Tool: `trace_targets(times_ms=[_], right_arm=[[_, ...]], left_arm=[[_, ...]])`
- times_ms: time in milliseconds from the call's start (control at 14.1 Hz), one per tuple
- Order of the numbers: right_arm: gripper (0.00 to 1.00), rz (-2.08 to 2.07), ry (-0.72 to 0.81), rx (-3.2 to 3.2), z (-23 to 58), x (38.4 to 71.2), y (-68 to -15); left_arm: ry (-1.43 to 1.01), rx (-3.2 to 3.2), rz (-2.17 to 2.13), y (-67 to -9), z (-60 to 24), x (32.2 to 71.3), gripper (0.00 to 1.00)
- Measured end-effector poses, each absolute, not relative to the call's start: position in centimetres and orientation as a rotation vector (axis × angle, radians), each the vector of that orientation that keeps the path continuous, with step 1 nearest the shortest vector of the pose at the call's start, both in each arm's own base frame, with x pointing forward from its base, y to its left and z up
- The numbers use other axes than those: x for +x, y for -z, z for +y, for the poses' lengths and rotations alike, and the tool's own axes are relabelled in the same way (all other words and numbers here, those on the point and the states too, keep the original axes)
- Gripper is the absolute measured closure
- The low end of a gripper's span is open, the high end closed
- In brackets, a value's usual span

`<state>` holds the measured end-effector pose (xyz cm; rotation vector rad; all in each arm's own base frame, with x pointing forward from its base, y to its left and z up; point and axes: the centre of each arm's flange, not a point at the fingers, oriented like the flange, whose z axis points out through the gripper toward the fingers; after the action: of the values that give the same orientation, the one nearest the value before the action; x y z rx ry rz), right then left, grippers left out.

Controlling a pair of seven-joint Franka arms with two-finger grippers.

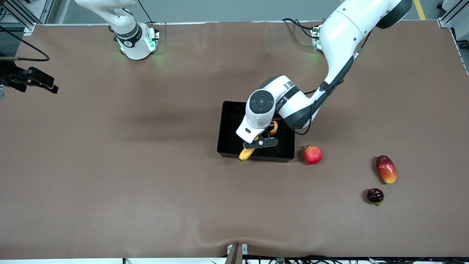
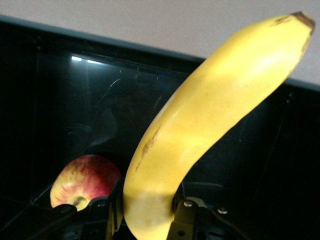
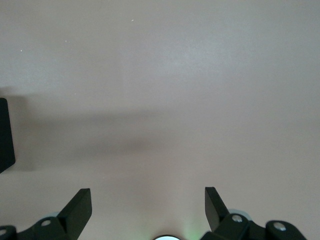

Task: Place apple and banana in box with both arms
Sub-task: 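Lower the banana into the tray and open the left gripper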

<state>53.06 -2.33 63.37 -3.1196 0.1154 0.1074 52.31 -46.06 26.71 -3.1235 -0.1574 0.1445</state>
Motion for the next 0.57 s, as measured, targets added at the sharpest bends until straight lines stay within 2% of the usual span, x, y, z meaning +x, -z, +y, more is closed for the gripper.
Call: trace_targets(times_ms=[569], right_arm=[[0.00, 0.148, -0.080, -3.118, -3.6, 53.0, -64.3]], left_arm=[[-0.211, -3.044, -0.057, -19.6, -49.0, 48.1, 0.59]])
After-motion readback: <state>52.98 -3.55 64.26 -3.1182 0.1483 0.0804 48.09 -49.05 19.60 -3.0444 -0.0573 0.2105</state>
